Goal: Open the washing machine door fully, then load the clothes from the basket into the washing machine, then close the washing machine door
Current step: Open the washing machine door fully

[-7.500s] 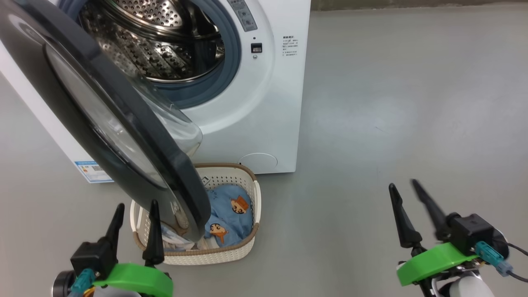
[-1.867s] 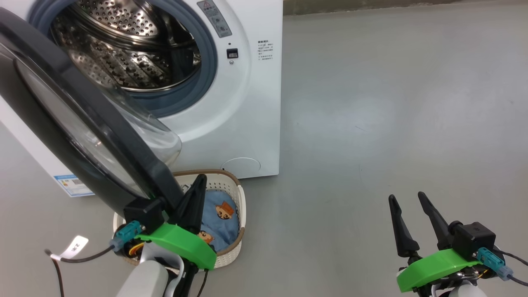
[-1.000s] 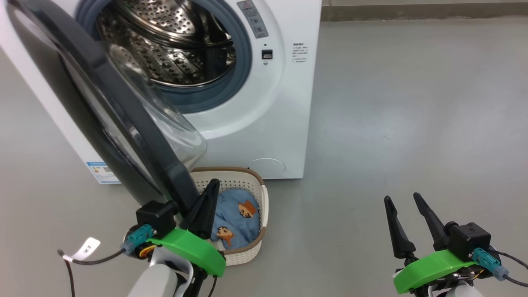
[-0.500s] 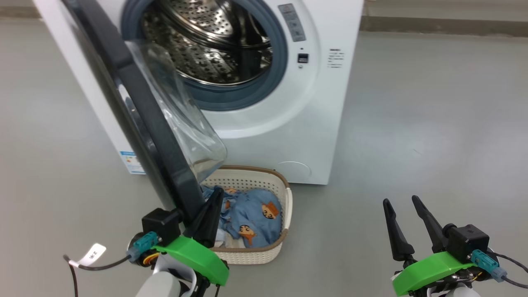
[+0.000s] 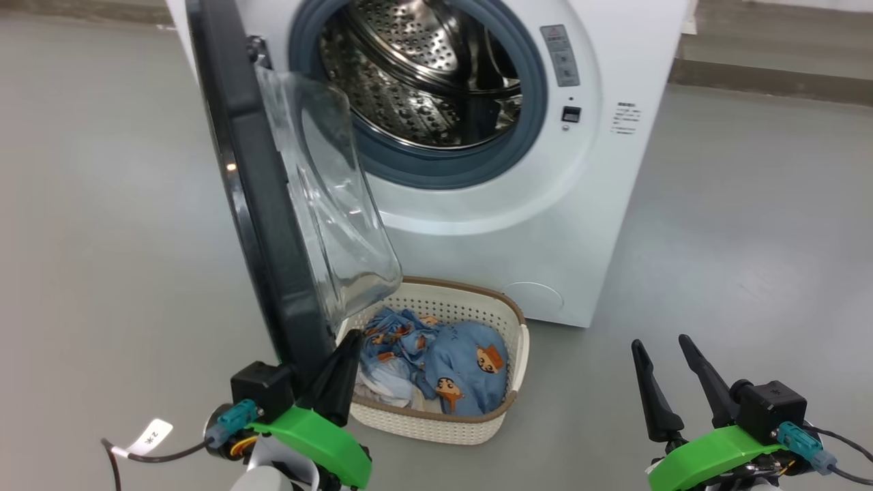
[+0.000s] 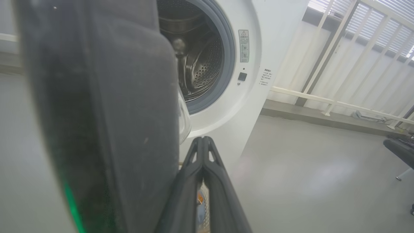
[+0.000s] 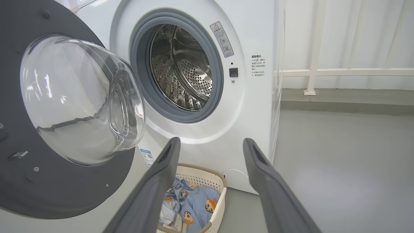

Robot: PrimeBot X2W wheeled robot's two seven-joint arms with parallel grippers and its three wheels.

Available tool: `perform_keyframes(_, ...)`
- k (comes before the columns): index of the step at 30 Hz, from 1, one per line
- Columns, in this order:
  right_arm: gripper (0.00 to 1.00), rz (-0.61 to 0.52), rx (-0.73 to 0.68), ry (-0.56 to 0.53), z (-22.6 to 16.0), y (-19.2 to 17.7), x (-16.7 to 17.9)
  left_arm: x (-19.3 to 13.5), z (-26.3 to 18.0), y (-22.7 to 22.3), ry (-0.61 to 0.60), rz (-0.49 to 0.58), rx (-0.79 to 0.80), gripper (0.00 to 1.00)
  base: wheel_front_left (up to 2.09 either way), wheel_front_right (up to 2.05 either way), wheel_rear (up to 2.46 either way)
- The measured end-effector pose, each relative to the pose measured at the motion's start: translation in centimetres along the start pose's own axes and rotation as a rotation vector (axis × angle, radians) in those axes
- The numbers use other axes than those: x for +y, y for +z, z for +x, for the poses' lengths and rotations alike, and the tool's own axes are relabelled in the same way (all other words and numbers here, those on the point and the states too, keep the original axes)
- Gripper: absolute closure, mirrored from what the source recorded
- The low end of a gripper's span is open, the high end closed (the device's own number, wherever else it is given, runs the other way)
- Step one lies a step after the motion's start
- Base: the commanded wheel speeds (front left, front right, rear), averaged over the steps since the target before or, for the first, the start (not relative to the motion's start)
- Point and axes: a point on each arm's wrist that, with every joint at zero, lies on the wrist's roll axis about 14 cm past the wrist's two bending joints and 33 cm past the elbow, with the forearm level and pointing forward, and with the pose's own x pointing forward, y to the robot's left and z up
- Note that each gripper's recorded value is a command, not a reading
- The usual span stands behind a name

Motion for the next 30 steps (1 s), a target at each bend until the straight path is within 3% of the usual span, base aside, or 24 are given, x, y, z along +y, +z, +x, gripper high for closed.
perform_keyframes(20,0.0,0.025,0.028,0.137,2.0,-1.1,4.7,7.8,-3.8,2.0,0.242,0.014,-0.059,1.0,0.0,0.0,0.0)
perform_keyframes(30,0.0,0.031,0.065,0.156,2.6,-2.7,5.2,12.1,-5.4,2.8,0.381,0.012,-0.079,1.0,0.0,0.0,0.0)
